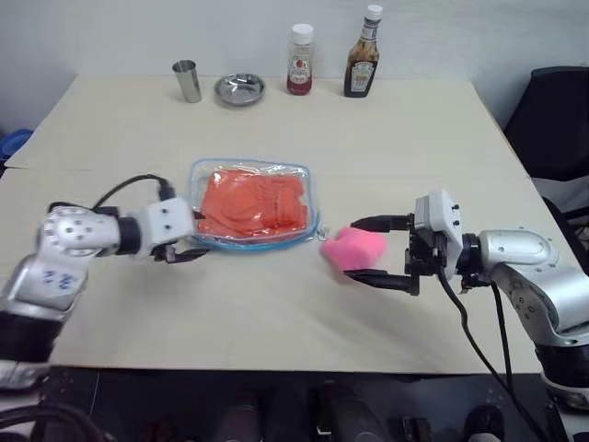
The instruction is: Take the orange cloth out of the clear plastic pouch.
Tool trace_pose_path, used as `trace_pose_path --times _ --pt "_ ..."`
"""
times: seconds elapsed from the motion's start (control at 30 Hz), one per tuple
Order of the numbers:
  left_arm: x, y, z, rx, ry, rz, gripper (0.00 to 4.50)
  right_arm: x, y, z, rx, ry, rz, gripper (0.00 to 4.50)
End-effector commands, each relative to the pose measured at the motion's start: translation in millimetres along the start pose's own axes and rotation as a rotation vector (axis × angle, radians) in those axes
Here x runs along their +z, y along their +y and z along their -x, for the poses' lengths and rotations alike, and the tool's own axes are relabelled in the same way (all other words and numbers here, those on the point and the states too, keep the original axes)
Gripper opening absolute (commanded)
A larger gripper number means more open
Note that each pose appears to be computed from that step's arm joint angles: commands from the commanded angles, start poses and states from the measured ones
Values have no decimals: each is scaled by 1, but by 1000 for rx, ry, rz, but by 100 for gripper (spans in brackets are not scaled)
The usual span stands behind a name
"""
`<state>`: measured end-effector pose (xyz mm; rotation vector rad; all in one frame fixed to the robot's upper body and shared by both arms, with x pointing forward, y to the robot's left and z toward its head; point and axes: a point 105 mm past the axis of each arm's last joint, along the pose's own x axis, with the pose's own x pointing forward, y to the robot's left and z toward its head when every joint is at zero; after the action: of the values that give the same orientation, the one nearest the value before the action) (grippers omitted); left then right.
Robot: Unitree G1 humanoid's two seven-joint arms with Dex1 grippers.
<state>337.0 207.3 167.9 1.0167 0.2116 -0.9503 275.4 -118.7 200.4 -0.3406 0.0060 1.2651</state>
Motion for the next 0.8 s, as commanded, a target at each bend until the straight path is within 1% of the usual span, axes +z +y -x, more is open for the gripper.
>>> trace_pose_path --times 0.03,0.13,0.23,0.4,0.5,0.53,0.67,0.8 --pt "-1 14 -13 -4 16 -125 337 10 5 9 -42 -19 35 450" --pt "-7 18 -21 -28 43 -190 337 9 8 13 -74 -17 28 450" --pt "-6 22 -25 -25 10 -183 280 7 11 15 -95 -14 24 450" --pt "0 16 -28 -81 -50 -200 119 6 15 17 -114 -10 17 450" --pt "2 0 -24 -175 -85 -215 25 5 16 18 -117 -2 13 450" --pt "4 -5 -22 -202 -99 -226 2 4 16 19 -119 3 12 450" --pt "13 -19 -18 -258 -156 -249 2 1 15 25 -135 26 1 450" --pt "13 -24 -17 -263 -136 -284 2 -6 14 34 -166 52 -27 450"
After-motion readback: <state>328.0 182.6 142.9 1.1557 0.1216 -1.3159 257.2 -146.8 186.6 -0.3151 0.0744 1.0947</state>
